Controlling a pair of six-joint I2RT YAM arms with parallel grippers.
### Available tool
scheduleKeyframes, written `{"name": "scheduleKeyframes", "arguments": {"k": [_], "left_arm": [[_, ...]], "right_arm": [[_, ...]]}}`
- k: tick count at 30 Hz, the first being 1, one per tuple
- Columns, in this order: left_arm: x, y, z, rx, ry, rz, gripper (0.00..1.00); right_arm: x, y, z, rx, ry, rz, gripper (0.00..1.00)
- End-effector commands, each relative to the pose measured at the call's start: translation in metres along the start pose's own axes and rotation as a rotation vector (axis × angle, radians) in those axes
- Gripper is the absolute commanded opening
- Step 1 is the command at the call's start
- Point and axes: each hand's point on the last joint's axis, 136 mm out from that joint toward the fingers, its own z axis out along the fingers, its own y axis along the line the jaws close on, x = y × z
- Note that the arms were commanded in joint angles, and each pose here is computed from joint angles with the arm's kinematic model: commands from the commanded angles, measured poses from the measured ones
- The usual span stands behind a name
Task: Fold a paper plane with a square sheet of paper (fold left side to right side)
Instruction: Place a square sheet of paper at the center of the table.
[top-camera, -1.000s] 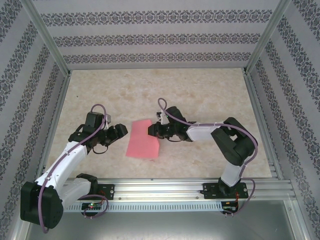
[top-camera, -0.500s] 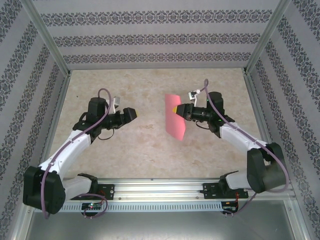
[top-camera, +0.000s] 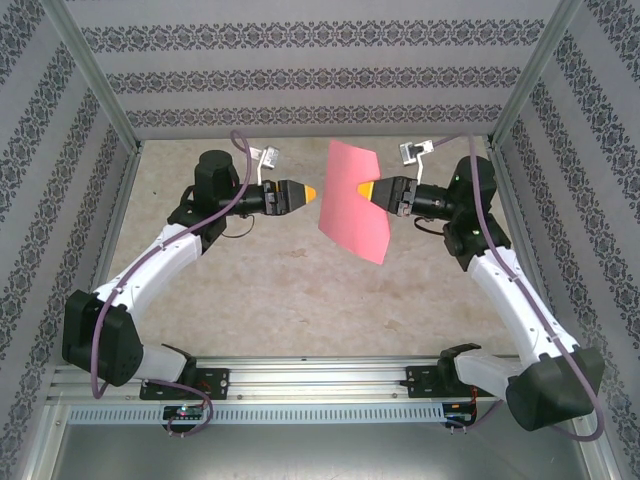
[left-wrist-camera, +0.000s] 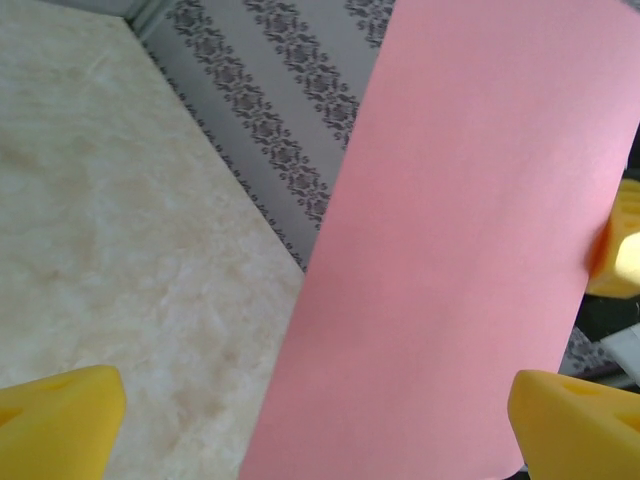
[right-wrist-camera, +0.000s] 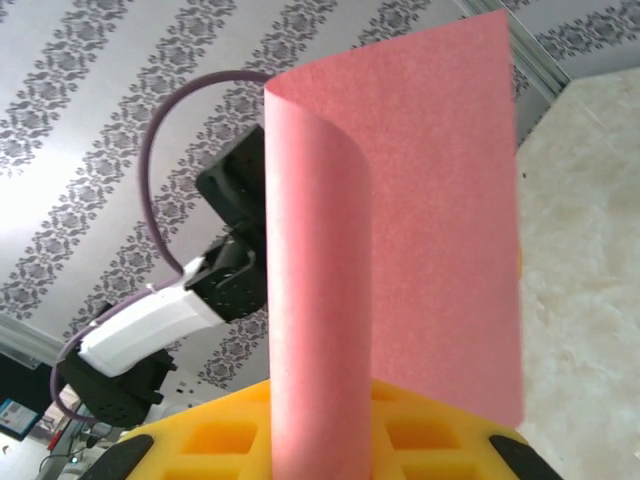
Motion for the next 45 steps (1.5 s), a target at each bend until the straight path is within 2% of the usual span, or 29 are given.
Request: {"name": "scheduleKeyframes", "arguments": {"k": [1, 9, 13, 23, 26, 30, 31, 34, 35, 38, 41, 45], "left_arm": [[-0.009, -0.042, 0.000, 0.137, 0.002, 0.172, 0.99], [0.003, -0.073, 0.013, 0.237, 0.060, 0.236, 0.97], [0.006, -0.081, 0.014, 0.244, 0.070, 0.252, 0.82], [0.014, -0.068, 0.013, 0.177, 0.078, 0.232, 0.49], [0.016, -0.062, 0.014, 0.158, 0.076, 0.219, 0.36], [0.020, -0.049, 0.016, 0.116, 0.074, 0.185, 0.11], [0.022, -0.042, 0.017, 0.096, 0.076, 0.166, 0.07], [0.033, -0.016, 0.019, 0.009, 0.088, 0.097, 0.01], [0.040, -0.003, 0.020, -0.034, 0.098, 0.062, 0.00], [0.067, 0.042, 0.021, -0.166, 0.142, -0.055, 0.00], [0.099, 0.081, 0.021, -0.255, 0.179, -0.168, 0.00], [0.136, 0.126, 0.014, -0.396, 0.229, -0.256, 0.00]], "right_arm": [[-0.003, 0.020, -0.002, -0.031, 0.015, 0.005, 0.21], [-0.003, 0.041, 0.006, -0.075, 0.019, -0.010, 0.21], [-0.003, 0.037, 0.005, -0.053, 0.010, -0.014, 0.21], [0.003, 0.009, -0.002, 0.047, 0.012, 0.000, 0.21], [0.006, -0.001, -0.006, 0.081, 0.012, 0.004, 0.21], [0.012, -0.019, -0.010, 0.131, 0.015, 0.022, 0.23], [0.016, -0.026, -0.011, 0.152, 0.020, 0.030, 0.24], [0.023, -0.053, -0.021, 0.269, 0.018, 0.052, 0.39], [0.026, -0.066, -0.027, 0.328, 0.013, 0.063, 0.46], [0.037, -0.105, -0.045, 0.504, 0.005, 0.109, 0.58], [0.053, -0.137, -0.060, 0.642, 0.019, 0.138, 0.65], [0.075, -0.171, -0.074, 0.771, 0.054, 0.174, 0.67]]}}
